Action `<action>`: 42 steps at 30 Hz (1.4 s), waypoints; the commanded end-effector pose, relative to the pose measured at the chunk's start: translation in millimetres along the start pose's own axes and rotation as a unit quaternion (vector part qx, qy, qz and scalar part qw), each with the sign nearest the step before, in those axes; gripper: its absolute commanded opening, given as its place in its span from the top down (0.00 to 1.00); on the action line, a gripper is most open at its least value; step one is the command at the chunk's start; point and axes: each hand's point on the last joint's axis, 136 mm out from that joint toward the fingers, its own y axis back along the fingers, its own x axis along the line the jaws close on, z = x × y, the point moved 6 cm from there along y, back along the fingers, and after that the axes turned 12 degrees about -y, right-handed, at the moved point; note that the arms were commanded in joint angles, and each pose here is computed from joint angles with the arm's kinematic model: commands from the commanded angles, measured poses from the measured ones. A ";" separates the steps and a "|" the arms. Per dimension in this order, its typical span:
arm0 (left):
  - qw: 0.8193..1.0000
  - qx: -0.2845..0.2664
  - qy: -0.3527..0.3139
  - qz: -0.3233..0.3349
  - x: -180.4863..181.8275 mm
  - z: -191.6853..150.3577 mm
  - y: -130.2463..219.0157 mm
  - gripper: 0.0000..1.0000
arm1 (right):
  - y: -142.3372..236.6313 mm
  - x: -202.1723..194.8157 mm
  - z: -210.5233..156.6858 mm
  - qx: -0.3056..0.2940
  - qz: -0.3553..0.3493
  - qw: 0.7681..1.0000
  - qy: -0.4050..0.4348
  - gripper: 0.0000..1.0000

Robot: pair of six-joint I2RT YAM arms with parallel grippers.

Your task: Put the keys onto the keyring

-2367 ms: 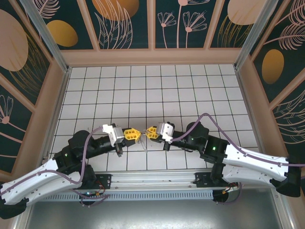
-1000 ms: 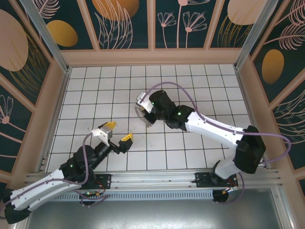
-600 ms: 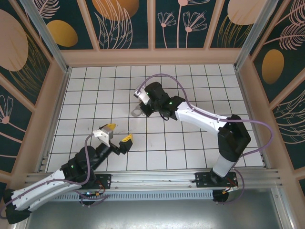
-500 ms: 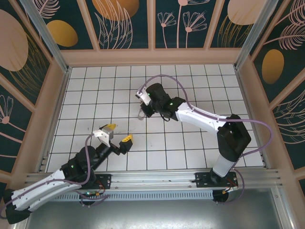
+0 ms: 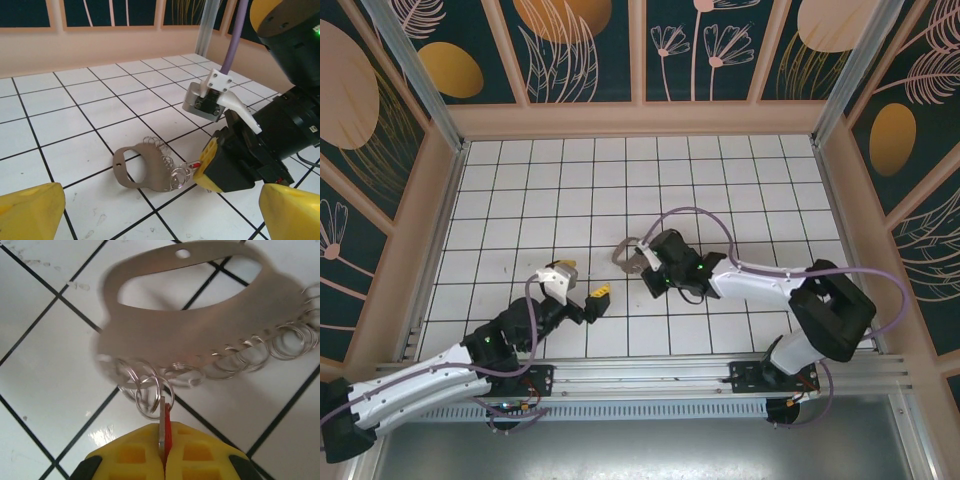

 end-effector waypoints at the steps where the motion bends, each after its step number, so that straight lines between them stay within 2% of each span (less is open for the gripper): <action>1: 0.999 -0.046 0.007 -0.017 -4.6 28.7 -0.6 0.01 | 8.5 -3.0 0.5 -0.038 0.005 0.998 -0.044 0.97; 9: 0.999 -0.045 0.009 -0.012 -2.8 29.8 1.1 0.02 | 8.4 -14.4 -26.9 -0.037 0.011 0.995 -0.091 0.88; 13: 0.999 -0.044 0.012 -0.014 -3.8 32.8 -0.1 0.02 | 12.0 -16.0 -32.4 -0.045 0.018 0.993 -0.105 0.76; 17: 0.999 -0.040 0.028 0.019 2.3 37.4 -3.7 0.01 | 29.0 -5.2 -18.6 -0.078 0.038 0.992 -0.096 0.64; 21: 0.996 -0.017 0.026 0.078 13.4 43.5 -7.7 0.02 | 58.0 8.0 7.4 -0.130 0.051 0.988 -0.065 0.36; 22: 0.995 -0.009 0.022 0.093 16.2 44.4 -9.2 0.01 | 66.0 10.2 14.1 -0.146 0.052 0.986 -0.054 0.26; 24: 0.997 0.011 0.001 0.081 15.2 46.9 -16.3 0.01 | 81.7 6.2 27.7 -0.194 0.026 0.980 -0.037 0.02; 29: 0.993 0.050 -0.007 0.108 29.6 54.7 -42.6 0.01 | 121.9 -12.1 53.3 -0.349 -0.005 0.937 -0.029 0.01; 34: 0.986 0.034 0.021 0.164 65.7 64.8 -57.8 0.01 | 158.2 -49.1 60.6 -0.450 -0.061 0.891 -0.022 0.01; 36: 0.980 0.023 0.044 0.191 88.2 67.7 -58.1 0.01 | 167.4 -70.3 61.4 -0.469 -0.084 0.879 -0.016 0.01; 39: 0.969 0.014 0.078 0.235 126.0 63.9 -57.2 0.01 | 169.2 -104.0 60.8 -0.463 -0.095 0.881 -0.006 0.01; 42: 0.958 0.026 0.091 0.269 162.1 51.8 -60.4 0.01 | 170.3 -144.0 51.3 -0.470 -0.133 0.872 -0.040 0.01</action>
